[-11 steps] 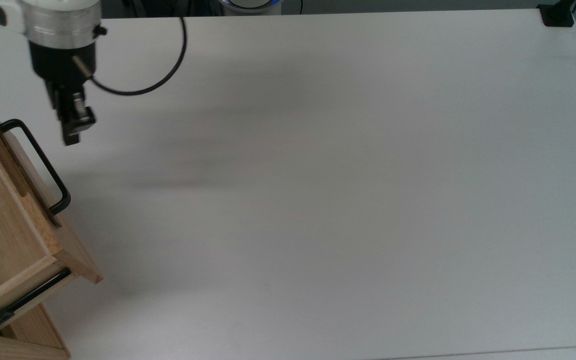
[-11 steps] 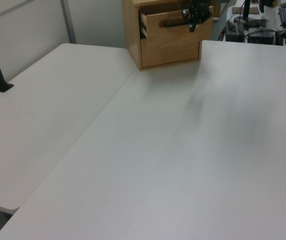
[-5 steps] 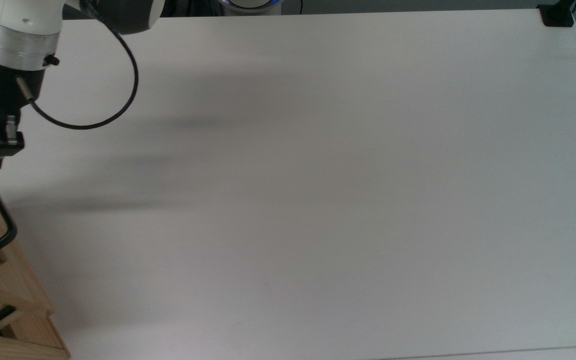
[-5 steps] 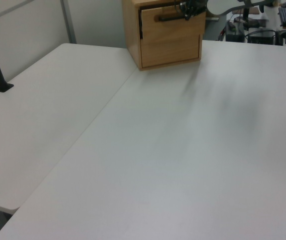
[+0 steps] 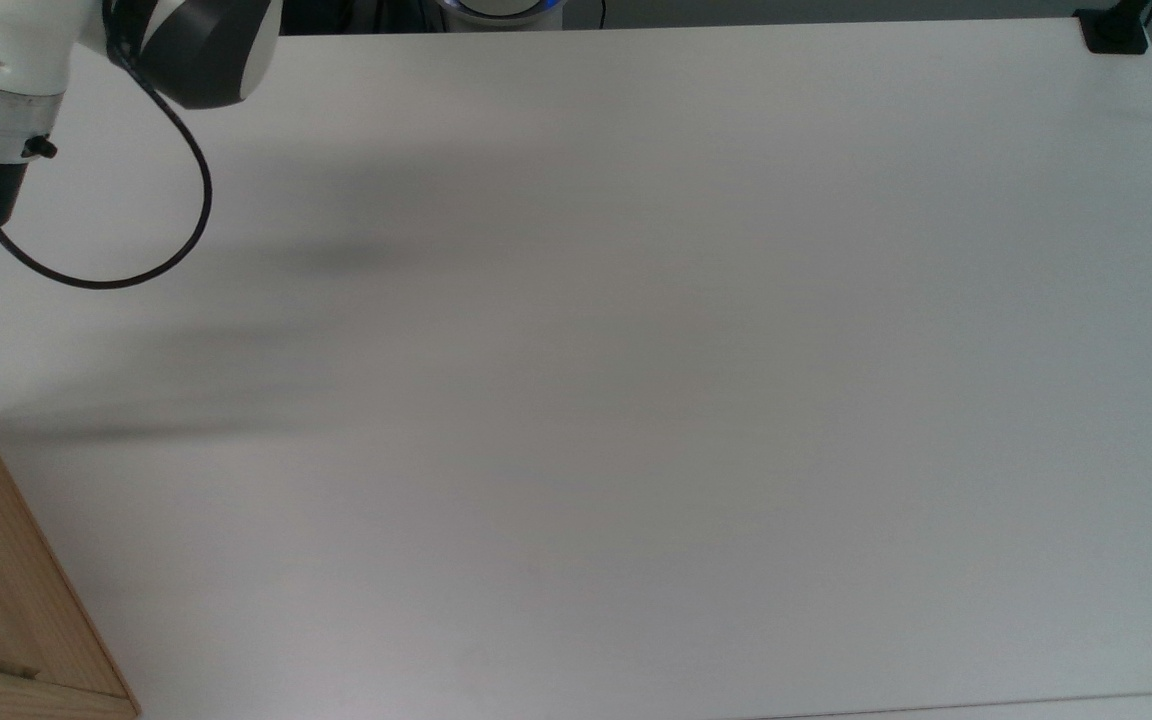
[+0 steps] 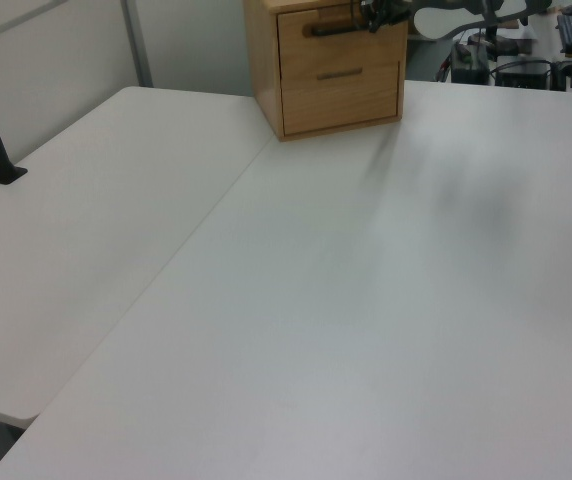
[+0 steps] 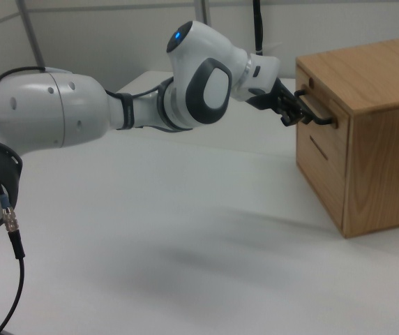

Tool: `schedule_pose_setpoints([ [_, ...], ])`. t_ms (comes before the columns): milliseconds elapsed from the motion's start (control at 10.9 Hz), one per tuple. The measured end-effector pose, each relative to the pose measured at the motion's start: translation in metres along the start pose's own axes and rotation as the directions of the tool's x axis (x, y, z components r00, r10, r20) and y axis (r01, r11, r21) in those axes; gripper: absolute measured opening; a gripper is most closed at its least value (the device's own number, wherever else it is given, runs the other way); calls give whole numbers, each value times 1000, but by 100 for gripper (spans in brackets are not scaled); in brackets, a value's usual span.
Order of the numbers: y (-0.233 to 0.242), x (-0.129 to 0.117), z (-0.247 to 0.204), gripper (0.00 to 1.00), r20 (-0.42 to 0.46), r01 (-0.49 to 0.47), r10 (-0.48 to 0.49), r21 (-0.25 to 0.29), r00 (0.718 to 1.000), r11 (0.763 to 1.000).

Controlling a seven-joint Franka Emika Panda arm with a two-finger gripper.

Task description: Close the drawer by sliding it

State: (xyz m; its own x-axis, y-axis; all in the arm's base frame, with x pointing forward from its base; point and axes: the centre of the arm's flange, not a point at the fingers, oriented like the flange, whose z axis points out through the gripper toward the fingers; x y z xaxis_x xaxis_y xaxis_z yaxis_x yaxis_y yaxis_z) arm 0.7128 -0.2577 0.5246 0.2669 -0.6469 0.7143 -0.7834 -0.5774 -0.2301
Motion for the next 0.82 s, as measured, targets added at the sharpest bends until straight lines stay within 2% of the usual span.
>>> schedule_pose_setpoints([
  [457,5,1,9,1,-51,28,-27,28,998,999],
  [640,0,11,-10,3,-79,44,-39,62,996,997],
  [732,-7,7,-26,4,-67,59,-54,75,996,995],
  [823,-22,-11,-42,4,-9,99,-98,69,995,993],
])
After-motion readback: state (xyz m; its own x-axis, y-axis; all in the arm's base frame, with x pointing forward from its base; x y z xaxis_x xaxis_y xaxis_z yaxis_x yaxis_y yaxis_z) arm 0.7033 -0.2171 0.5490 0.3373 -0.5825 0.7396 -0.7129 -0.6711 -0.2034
